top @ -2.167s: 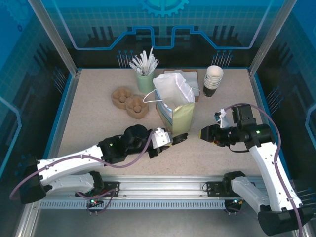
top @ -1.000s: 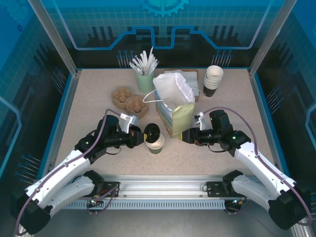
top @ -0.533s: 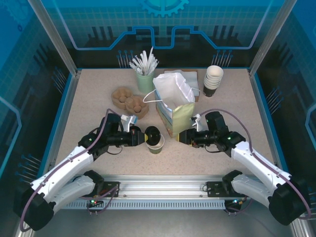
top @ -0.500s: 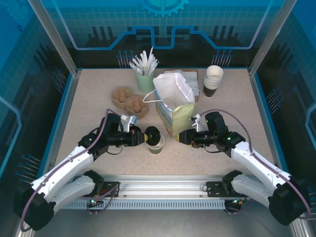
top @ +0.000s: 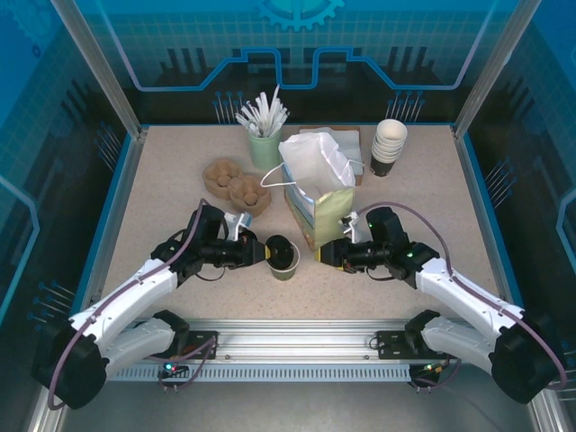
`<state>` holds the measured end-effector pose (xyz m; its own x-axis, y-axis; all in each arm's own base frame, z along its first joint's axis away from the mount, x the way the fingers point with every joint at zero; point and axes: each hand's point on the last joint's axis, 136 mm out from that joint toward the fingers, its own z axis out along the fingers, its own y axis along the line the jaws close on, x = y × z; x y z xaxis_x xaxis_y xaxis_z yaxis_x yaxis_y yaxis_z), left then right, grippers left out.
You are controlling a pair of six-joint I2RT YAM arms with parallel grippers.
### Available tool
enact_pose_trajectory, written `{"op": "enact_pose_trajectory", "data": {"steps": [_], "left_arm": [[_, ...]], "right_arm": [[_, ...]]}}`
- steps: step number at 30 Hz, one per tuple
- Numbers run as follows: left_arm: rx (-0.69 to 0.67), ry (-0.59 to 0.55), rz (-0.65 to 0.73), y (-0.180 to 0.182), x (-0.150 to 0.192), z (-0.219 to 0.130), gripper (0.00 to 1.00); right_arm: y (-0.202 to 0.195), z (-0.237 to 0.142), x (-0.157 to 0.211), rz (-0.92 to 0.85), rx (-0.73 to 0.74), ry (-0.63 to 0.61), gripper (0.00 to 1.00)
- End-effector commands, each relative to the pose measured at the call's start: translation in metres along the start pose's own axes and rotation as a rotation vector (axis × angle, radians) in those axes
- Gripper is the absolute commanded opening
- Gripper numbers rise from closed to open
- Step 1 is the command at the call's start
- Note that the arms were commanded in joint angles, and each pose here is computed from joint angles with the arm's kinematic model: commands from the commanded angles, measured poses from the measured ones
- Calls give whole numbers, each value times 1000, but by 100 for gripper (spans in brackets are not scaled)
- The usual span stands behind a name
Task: Pack the takeout coffee
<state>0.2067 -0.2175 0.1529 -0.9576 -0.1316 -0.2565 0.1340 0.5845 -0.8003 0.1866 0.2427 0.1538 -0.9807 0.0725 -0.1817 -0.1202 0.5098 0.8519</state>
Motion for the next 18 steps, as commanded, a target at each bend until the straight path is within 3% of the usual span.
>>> {"op": "enact_pose_trajectory", "data": {"steps": [1, 7, 18], "left_arm": [[25, 18, -22, 0, 2, 2, 22], [13, 12, -29, 4, -1, 3, 34], [-9, 23, -33, 14, 3, 6, 37]], "right_arm": [[7, 5, -1, -12, -24, 6, 45], [9, 13, -4, 0, -16, 20, 47], [16, 23, -8, -31, 0, 37, 52]]}}
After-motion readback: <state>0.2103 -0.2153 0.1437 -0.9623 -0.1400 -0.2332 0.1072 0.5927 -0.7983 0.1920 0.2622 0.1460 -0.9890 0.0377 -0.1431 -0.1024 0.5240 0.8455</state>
